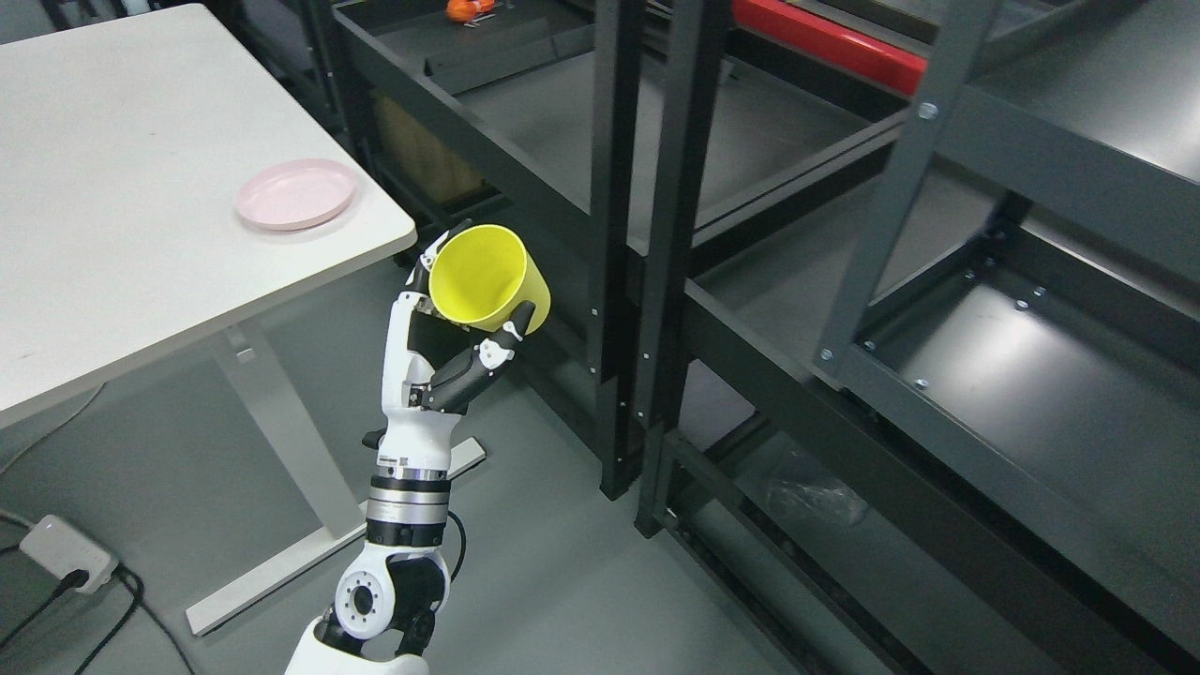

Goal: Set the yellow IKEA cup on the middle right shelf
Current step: 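Turn toward the black shelves, raising the cup in the left hand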

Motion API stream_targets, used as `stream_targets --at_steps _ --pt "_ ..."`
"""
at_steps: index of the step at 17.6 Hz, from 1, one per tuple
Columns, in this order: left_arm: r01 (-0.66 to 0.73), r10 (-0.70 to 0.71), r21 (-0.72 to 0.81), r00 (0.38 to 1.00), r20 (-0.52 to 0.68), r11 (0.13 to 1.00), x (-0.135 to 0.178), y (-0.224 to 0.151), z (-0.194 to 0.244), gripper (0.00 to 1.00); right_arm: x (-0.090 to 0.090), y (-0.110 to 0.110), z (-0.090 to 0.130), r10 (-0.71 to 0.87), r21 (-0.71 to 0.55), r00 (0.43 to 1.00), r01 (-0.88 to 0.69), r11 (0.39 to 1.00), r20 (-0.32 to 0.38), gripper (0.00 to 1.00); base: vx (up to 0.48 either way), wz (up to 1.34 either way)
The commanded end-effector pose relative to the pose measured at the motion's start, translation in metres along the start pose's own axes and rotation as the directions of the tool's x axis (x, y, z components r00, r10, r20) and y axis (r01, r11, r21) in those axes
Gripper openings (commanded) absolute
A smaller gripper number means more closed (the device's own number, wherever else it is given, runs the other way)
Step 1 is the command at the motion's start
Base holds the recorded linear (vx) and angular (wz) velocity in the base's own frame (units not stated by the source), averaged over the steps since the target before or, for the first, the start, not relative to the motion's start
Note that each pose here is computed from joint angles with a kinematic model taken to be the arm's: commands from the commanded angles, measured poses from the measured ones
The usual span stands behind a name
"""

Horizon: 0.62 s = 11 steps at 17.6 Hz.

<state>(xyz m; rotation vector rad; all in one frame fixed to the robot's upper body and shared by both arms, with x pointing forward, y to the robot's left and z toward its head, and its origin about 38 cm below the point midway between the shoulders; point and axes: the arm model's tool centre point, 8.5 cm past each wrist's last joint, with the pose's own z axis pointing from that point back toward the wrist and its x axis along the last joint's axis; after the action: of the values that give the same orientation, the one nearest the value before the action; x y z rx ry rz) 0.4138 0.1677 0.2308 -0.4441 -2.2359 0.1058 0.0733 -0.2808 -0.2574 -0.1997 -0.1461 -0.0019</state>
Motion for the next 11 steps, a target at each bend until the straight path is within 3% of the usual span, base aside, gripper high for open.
stream_targets --at_steps 1,6,11 --pt "-0.040 0.044 -0.179 0.999 0.020 0.983 0.003 -0.057 -0.022 0.02 -0.008 -0.010 -0.001 -0.004 -0.016 1.000 0.004 1.000 -0.013 0.99 -0.140 -0.50" --pt "-0.021 0.076 -0.286 0.980 0.185 0.958 0.052 -0.088 -0.071 0.03 -0.009 -0.010 -0.001 -0.004 -0.016 1.000 0.003 1.000 -0.014 0.99 -0.110 -0.52" --pt "-0.025 0.145 -0.418 0.955 0.258 0.908 0.084 -0.134 -0.081 0.03 -0.009 -0.010 -0.001 -0.004 -0.016 1.000 0.003 1.000 -0.014 0.99 -0.063 -0.47"
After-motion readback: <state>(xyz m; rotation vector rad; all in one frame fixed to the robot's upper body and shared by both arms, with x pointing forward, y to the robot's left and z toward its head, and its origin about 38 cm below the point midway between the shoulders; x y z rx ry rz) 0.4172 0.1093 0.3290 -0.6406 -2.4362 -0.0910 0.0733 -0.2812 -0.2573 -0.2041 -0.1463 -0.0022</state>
